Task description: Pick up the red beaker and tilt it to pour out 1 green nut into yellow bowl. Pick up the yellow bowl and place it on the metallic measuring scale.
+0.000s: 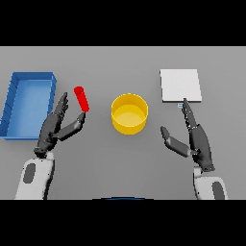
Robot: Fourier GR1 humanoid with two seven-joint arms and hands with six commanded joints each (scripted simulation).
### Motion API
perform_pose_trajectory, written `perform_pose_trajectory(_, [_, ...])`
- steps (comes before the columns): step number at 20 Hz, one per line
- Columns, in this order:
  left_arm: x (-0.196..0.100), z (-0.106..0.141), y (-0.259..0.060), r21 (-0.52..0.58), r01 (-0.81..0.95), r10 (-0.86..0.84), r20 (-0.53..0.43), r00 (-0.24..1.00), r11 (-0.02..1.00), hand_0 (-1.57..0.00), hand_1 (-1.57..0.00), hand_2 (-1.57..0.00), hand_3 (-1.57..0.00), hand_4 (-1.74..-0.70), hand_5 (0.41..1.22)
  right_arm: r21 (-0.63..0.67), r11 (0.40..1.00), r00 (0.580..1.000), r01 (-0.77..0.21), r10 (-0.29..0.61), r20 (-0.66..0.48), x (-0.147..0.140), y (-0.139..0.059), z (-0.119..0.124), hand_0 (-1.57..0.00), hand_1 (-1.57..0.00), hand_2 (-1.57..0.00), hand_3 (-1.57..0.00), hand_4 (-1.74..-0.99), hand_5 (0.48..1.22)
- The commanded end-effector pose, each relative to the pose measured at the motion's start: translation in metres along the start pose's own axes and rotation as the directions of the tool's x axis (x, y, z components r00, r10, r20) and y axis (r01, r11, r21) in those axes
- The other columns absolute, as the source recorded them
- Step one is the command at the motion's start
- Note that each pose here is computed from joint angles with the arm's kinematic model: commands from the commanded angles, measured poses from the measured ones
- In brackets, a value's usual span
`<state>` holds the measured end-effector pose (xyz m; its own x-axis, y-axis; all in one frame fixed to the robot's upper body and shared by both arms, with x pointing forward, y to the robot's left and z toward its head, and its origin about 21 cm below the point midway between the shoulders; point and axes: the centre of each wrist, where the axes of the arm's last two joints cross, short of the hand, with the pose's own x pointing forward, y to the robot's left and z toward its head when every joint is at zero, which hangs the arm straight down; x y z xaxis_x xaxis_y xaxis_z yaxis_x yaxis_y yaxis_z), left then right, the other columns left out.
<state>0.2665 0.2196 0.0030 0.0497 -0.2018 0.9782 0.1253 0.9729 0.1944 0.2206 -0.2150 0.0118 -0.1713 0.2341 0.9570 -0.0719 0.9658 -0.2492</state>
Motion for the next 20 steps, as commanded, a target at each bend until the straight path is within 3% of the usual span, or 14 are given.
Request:
perform_pose_trajectory(1, [-0.003,-0.009,0.0,-0.007,0.013,-0.013,-0.012,1.0,1.0,0.0,0.0,0.0,0.0,-1.18,0.648,-0.005,1.0,1.0,0.007,-0.007,-0.007,0.001,0.002,-0.002,0.0,0.0,0.0,0.0,-1.219,0.626])
perform_pose_trajectory(7, [-0.006,-0.044,0.003,-0.028,0.036,-0.035,0.025,0.999,0.999,0.0,0.0,0.0,0.0,-1.19,0.641,-0.004,1.0,1.0,-0.017,0.017,-0.008,0.0,-0.001,-0.002,0.0,0.0,0.0,0.0,-1.222,0.626])
perform_pose_trajectory(12, [-0.004,-0.072,-0.013,-0.035,0.087,-0.087,0.002,0.996,0.996,0.0,0.0,0.0,0.0,-1.2,0.661,-0.003,1.0,1.0,-0.007,0.007,-0.012,0.001,-0.003,0.001,0.0,0.0,0.0,0.0,-1.226,0.631])
perform_pose_trajectory(20, [-0.009,-0.096,-0.017,-0.015,0.045,-0.044,0.023,0.999,0.999,0.0,0.0,0.0,0.0,-1.25,0.695,-0.018,1.0,1.0,0.005,-0.006,-0.03,0.001,-0.006,0.0,0.0,0.0,0.0,0.0,-1.245,0.642])
